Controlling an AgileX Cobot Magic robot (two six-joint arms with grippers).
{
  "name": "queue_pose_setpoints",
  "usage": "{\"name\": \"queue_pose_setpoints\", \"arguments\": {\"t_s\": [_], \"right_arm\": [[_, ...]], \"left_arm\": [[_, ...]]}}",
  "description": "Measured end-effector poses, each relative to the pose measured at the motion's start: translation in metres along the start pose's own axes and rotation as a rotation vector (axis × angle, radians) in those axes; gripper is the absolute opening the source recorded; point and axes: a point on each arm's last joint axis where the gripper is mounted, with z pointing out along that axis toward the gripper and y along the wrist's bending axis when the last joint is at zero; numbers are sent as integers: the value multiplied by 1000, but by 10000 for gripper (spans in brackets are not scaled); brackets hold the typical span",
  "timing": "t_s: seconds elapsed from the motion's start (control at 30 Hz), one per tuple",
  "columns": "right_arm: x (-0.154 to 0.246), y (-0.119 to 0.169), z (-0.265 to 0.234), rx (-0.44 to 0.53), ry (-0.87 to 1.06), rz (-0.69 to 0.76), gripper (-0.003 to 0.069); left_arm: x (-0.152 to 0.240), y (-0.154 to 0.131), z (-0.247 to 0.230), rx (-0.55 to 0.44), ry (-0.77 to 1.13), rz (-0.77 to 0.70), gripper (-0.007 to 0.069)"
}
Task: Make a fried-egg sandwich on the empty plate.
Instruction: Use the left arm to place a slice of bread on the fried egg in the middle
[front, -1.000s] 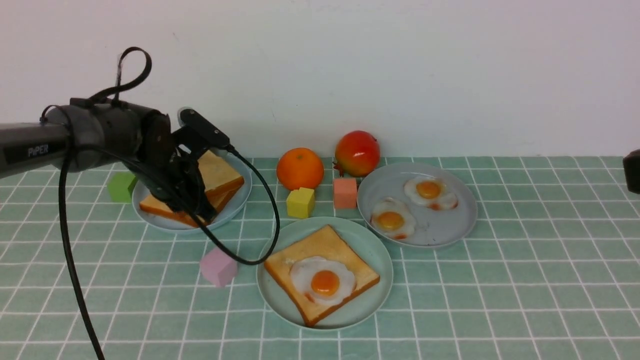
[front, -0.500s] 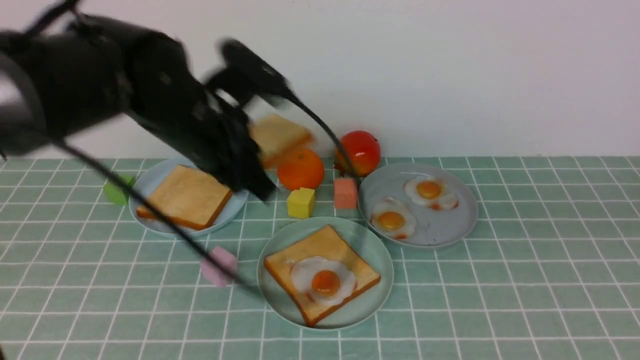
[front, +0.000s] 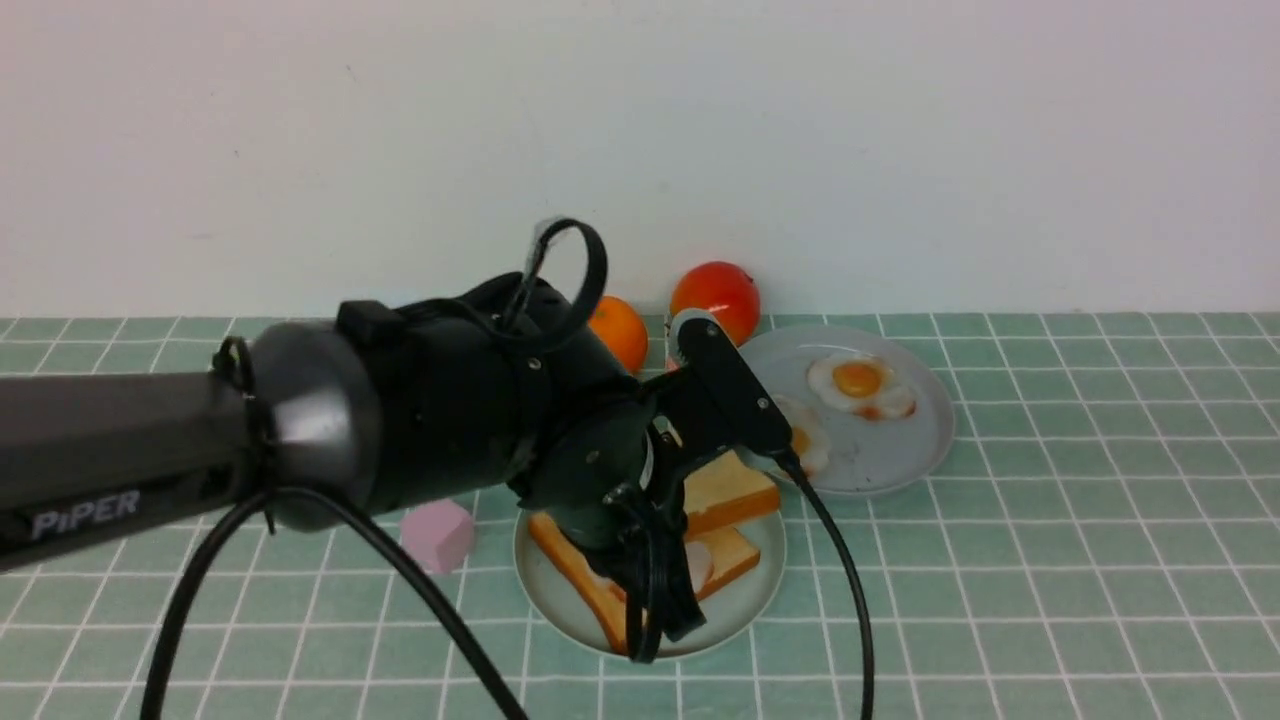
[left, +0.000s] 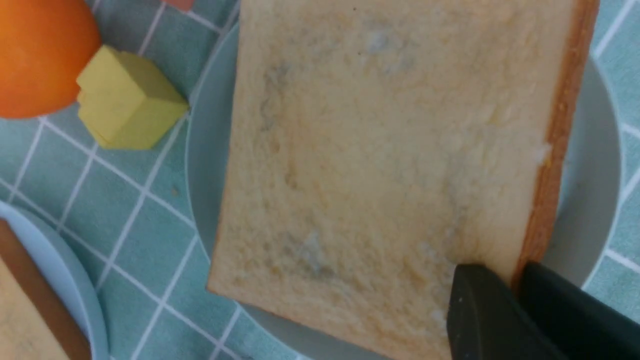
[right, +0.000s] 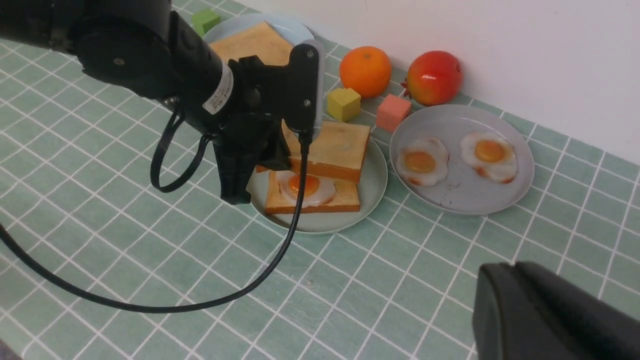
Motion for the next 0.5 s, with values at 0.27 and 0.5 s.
{"name": "queue_pose_setpoints", "arguments": {"t_s": [0.27,0.5], "right_arm": [[0,0,0,-4,0,2,53],[0,0,0,-4,0,2,53]], "left_arm": [[4,-4,14,15,43,-37,50],[6,-6,22,20,67,-98,48]]}}
